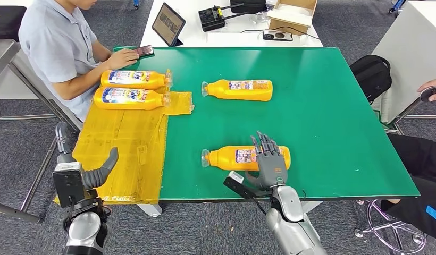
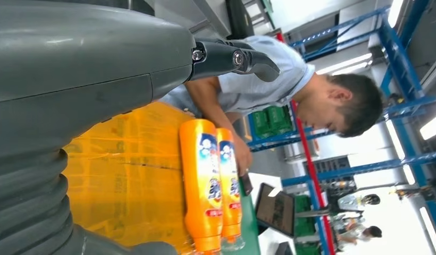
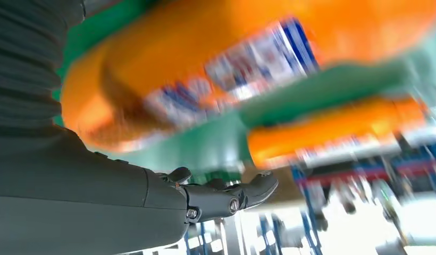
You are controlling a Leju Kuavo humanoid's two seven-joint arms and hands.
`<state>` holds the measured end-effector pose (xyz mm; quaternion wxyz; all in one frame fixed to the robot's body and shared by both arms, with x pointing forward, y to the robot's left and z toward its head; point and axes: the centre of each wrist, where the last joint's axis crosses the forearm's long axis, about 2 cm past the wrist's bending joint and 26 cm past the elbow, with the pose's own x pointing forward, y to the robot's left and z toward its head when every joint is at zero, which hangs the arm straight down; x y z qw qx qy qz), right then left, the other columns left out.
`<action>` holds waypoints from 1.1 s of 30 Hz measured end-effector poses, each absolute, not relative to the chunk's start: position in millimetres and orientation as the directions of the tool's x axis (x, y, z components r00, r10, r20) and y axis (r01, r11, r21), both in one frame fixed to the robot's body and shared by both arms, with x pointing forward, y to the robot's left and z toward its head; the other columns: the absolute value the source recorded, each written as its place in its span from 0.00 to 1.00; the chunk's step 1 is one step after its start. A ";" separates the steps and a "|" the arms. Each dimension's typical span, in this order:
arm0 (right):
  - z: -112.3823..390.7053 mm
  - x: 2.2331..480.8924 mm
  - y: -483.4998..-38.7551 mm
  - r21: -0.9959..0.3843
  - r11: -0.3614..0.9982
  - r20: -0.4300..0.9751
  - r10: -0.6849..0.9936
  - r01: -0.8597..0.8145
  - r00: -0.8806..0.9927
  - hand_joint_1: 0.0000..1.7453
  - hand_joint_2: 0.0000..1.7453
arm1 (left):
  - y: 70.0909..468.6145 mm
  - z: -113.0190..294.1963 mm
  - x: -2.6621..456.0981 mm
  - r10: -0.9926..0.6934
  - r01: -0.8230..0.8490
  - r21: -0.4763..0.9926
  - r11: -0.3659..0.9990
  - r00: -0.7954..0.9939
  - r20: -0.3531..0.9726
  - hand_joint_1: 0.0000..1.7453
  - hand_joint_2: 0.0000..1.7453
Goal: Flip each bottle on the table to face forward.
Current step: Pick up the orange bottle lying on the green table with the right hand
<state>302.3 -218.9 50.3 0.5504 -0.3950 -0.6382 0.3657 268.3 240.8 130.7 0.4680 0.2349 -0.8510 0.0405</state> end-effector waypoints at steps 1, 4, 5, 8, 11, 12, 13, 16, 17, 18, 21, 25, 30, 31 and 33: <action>48.2 302.2 -218.7 -0.906 0.417 0.412 0.908 0.075 -0.068 0.00 1.00 | 240.7 130.2 267.8 -0.358 -0.431 0.154 0.889 -0.446 0.820 0.00 1.00; 44.9 302.9 -217.7 -0.915 0.402 0.400 0.915 0.030 -0.044 0.00 1.00 | 240.4 128.8 266.5 -0.349 -0.417 0.158 0.895 -0.436 0.830 0.00 1.00; 45.0 303.8 -217.3 -0.918 0.395 0.394 0.918 0.025 -0.039 0.00 1.00 | 240.3 128.5 266.2 -0.347 -0.414 0.158 0.896 -0.434 0.831 0.00 1.00; 46.7 306.9 -215.9 -0.927 0.373 0.373 0.927 0.019 -0.027 0.00 1.00 | 240.1 128.0 265.5 -0.342 -0.405 0.160 0.900 -0.429 0.836 0.00 1.00; 48.7 309.7 -215.2 -0.935 0.355 0.355 0.935 0.007 -0.015 0.04 1.00 | 240.0 127.6 264.7 -0.337 -0.398 0.160 0.903 -0.426 0.840 0.00 1.00; 49.4 310.7 -215.3 -0.938 0.348 0.348 0.937 0.003 -0.011 0.23 1.00 | 239.9 127.4 264.5 -0.336 -0.397 0.160 0.904 -0.425 0.841 0.00 1.00; 50.2 311.8 -215.6 -0.940 0.340 0.340 0.940 -0.001 -0.005 0.44 1.00 | 239.8 127.2 264.3 -0.333 -0.395 0.160 0.905 -0.423 0.842 0.00 1.00; 51.2 314.1 -218.2 -0.949 0.313 0.313 0.950 -0.018 0.015 0.87 1.00 | 239.2 126.3 263.3 -0.311 -0.377 0.149 0.914 -0.417 0.854 0.00 1.00; 51.3 314.8 -219.7 -0.953 0.303 0.303 0.953 -0.024 0.021 0.91 1.00 | 238.9 126.0 262.8 -0.298 -0.368 0.141 0.919 -0.414 0.860 0.00 1.00; 51.7 315.7 -221.2 -0.956 0.293 0.292 0.956 -0.030 0.027 0.94 1.00 | 238.5 125.7 262.3 -0.284 -0.358 0.133 0.924 -0.410 0.867 0.00 1.00; 53.3 319.2 -225.7 -0.963 0.263 0.261 0.964 -0.050 0.046 1.00 1.00 | 237.1 125.2 261.1 -0.236 -0.325 0.104 0.940 -0.399 0.886 0.00 1.00; 55.5 323.5 -231.2 -0.969 0.240 0.236 0.970 -0.064 0.063 1.00 1.00 | 236.1 124.6 259.9 -0.196 -0.292 0.081 0.953 -0.389 0.900 0.00 1.00; 57.5 328.3 -236.3 -0.969 0.236 0.231 0.971 -0.072 0.068 1.00 1.00 | 235.2 124.8 259.7 -0.174 -0.275 0.068 0.959 -0.382 0.908 0.00 1.00; 57.6 328.9 -237.2 -0.968 0.241 0.237 0.969 -0.074 0.065 1.00 1.00 | 235.1 124.8 259.6 -0.172 -0.273 0.067 0.960 -0.381 0.908 0.00 1.00; 57.6 330.1 -239.6 -0.962 0.261 0.257 0.965 -0.081 0.054 1.00 1.00 | 235.0 124.7 259.6 -0.168 -0.268 0.065 0.961 -0.381 0.909 0.00 1.00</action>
